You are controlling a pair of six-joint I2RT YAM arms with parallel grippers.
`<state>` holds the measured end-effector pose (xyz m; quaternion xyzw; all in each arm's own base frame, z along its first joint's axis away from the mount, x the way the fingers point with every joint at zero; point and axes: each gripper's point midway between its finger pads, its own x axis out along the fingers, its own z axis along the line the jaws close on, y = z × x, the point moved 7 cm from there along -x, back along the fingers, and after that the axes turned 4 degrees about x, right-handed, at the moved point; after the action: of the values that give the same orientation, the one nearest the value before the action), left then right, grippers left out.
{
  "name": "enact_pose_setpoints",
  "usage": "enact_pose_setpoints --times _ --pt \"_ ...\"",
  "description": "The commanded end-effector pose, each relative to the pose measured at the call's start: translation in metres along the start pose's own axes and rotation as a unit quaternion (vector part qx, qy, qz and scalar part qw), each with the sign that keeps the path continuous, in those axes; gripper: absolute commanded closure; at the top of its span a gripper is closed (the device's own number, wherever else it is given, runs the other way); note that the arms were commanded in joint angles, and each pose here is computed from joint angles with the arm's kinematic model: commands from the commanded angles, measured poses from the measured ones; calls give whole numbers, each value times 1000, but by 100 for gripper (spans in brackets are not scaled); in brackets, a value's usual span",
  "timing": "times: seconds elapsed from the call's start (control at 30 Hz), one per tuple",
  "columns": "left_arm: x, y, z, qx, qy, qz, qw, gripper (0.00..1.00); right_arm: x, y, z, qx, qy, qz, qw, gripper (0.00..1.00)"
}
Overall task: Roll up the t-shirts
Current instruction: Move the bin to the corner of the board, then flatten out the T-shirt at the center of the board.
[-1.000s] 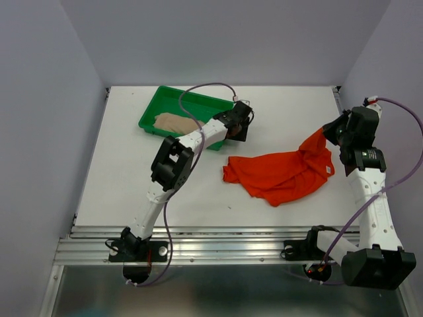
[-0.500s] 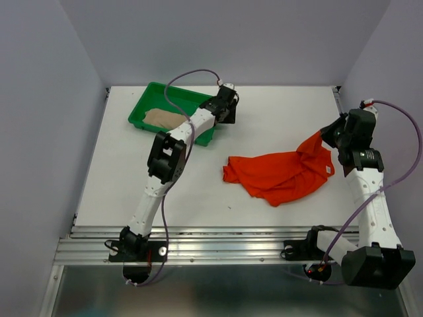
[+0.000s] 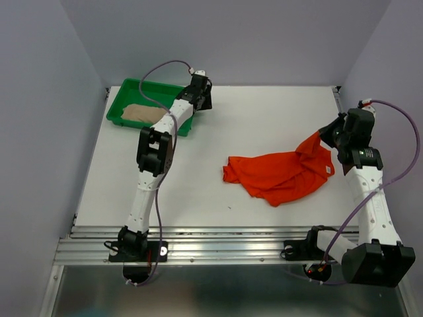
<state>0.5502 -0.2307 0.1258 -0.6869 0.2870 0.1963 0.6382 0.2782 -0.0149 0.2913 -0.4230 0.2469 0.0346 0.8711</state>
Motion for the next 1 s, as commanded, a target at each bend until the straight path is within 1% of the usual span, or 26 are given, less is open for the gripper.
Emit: enact_pose_setpoints --times 0.0,0.07,0.13,0.17,0.23,0.27,0.3,0.33,0.4,0.43,0.47,0.5,0.53,0.57,0.6,0.63,0.67,0.7,0.73,0.77,0.8,0.83,0.87,0.9,0.97 --pt "-11 -39 8 6 4 -50 999 43 2 -4 2 1 -11 -10 1000 99" --pt "-19 -48 5 17 16 -60 998 43 4 -4 2 1 -10 -9 1000 99" --pt "-32 -57 -4 22 37 -69 997 43 5 -4 2 2 -12 -9 1000 99" --pt "-38 -55 -13 31 47 -67 996 42 6 -3 2 2 -12 -6 1000 99" --pt "-65 -67 -26 41 60 -85 994 43 6 -2 2 2 -13 -6 1000 99" --pt "-70 -61 -31 53 58 -78 994 42 6 -2 2 3 -14 -5 1000 99" --pt "-95 -69 -47 61 57 -99 992 40 6 -1 1 3 -13 -4 1000 99" --pt "-101 -59 -51 72 51 -88 992 39 5 0 1 3 -14 -3 1000 99" --pt "-121 -51 -62 82 47 -88 992 39 4 1 0 3 -15 -4 1000 99" --pt "-147 -54 -74 83 63 -101 989 39 3 2 -1 5 -15 -4 1000 99" --pt "-147 -33 -74 85 62 -76 992 39 2 3 -1 5 -15 -3 1000 99" --pt "-170 -35 -80 63 82 -81 991 39 2 3 -1 6 -17 -2 1000 99" --pt "-178 -27 -84 55 95 -77 991 39 2 4 -1 6 -18 -2 1000 99" --pt "-179 5 -90 61 102 -43 992 39 2 6 -2 7 -18 0 1000 99" --pt "-199 7 -95 38 117 -46 991 39 2 7 -3 8 -17 0 1000 99" --pt "-206 18 -100 33 126 -38 991 40 2 7 -3 8 -17 0 1000 99" --pt "-212 48 -109 40 134 -8 990 40 2 9 -4 9 -17 2 1000 99" --pt "-220 58 -114 34 141 1 989 41 2 9 -5 9 -17 2 1000 99" --pt "-232 65 -117 2 145 10 989 41 2 10 -5 10 -17 1 1000 99" --pt "-235 91 -123 3 150 37 988 41 0 12 -3 9 -28 9 1000 99" --pt "-241 102 -128 -5 162 53 985 41 0 13 -4 10 -28 10 1000 99" --pt "-246 119 -128 -26 160 71 984 41 0 13 -4 10 -29 10 999 99" --pt "-250 130 -132 -28 165 82 982 39 -1 14 -4 10 -30 10 999 99" --pt "-260 143 -143 -23 183 95 978 29 -2 14 -4 10 -31 9 999 99" --pt "-265 167 -147 -19 185 121 975 23 -2 14 -4 8 -32 10 999 99"
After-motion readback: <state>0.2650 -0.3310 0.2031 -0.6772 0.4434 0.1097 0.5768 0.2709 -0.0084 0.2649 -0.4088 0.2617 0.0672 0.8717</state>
